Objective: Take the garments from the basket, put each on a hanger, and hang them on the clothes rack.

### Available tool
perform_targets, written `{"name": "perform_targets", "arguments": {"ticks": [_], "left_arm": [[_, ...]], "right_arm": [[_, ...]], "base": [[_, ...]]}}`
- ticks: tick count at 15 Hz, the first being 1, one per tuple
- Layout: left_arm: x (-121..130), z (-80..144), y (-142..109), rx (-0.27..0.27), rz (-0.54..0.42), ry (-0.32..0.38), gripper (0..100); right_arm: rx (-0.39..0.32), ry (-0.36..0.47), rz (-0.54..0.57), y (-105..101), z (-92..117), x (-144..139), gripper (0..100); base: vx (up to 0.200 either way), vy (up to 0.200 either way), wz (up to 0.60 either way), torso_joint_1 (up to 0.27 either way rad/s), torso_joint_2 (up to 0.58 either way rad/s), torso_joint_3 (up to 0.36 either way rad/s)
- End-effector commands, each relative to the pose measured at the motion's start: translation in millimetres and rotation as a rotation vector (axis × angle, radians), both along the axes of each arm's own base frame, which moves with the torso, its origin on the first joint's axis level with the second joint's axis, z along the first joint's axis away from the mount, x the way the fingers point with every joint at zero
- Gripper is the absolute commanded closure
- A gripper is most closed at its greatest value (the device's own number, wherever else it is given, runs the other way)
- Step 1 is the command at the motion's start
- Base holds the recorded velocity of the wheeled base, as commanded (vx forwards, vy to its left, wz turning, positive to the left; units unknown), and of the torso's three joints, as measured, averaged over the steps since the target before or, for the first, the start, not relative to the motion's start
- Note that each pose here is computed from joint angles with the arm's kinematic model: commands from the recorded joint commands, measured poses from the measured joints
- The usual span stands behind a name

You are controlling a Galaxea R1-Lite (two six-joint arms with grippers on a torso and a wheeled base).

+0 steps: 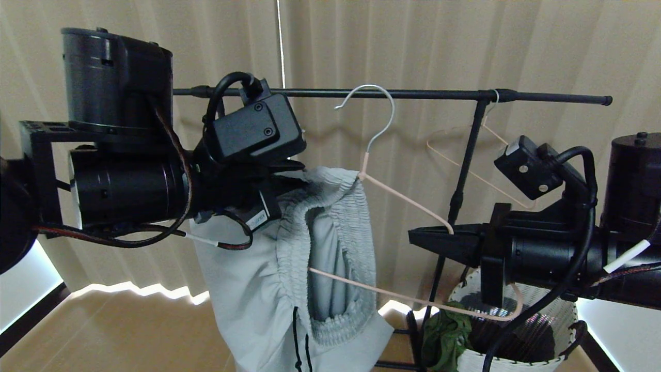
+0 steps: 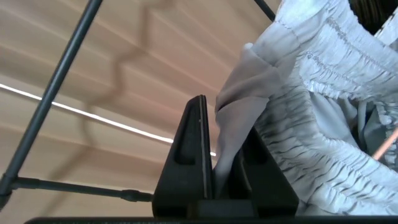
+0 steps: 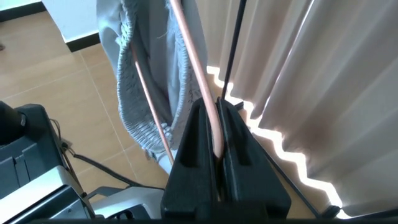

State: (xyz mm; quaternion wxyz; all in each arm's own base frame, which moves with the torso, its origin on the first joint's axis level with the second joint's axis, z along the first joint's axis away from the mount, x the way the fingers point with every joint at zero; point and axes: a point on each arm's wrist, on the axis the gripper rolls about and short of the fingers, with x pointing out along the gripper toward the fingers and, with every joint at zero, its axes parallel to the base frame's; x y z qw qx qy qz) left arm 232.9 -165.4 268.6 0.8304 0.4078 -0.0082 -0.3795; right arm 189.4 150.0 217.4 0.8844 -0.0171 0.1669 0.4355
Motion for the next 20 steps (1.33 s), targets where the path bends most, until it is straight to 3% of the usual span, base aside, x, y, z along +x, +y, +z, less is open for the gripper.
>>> {"name": "perform_targets", "arguments": {"ticks": [1,4,5,12,18,19,20], "left_arm": [[-1,-2,1,0.003,0.004,0.003,100],[-1,-2,1,-0.019,0.008,-0.022,100],[-1,-4,1,-0.025,0.007,-0.033,100],[-3,-9,13,-0.024,0.072,-0.048,100],[3,-22,41,0.041,0.354,-0.039,100],[3,-22,42,0.032,0.368,-0.035,100],[3,-20,43,-0.014,0.400,-0.016,100]], "right_arm": [[0.001,-0.004,-0.003,-1,1,0,100],[0.002,-0.007,-0.005,-2,2,-1,100],[0.001,-0.006,-0.005,-2,1,-1,0],[0.015,-0.027,-0.078,-18,7,5,0],[0.036,-0.061,-0.143,-34,15,7,0],[0.037,-0.064,-0.143,-34,14,7,0],[0.042,-0.074,-0.142,-34,10,7,0]], "base": [[0.000,0.000,0.00,0.000,0.00,0.000],[0.000,0.000,0.00,0.000,0.00,0.000],[0.000,0.000,0.00,0.000,0.00,0.000],[0.000,0.000,0.00,0.000,0.00,0.000],[0.000,0.000,0.00,0.000,0.00,0.000],[0.000,0.000,0.00,0.000,0.00,0.000],[0.000,0.000,0.00,0.000,0.00,0.000]]}}
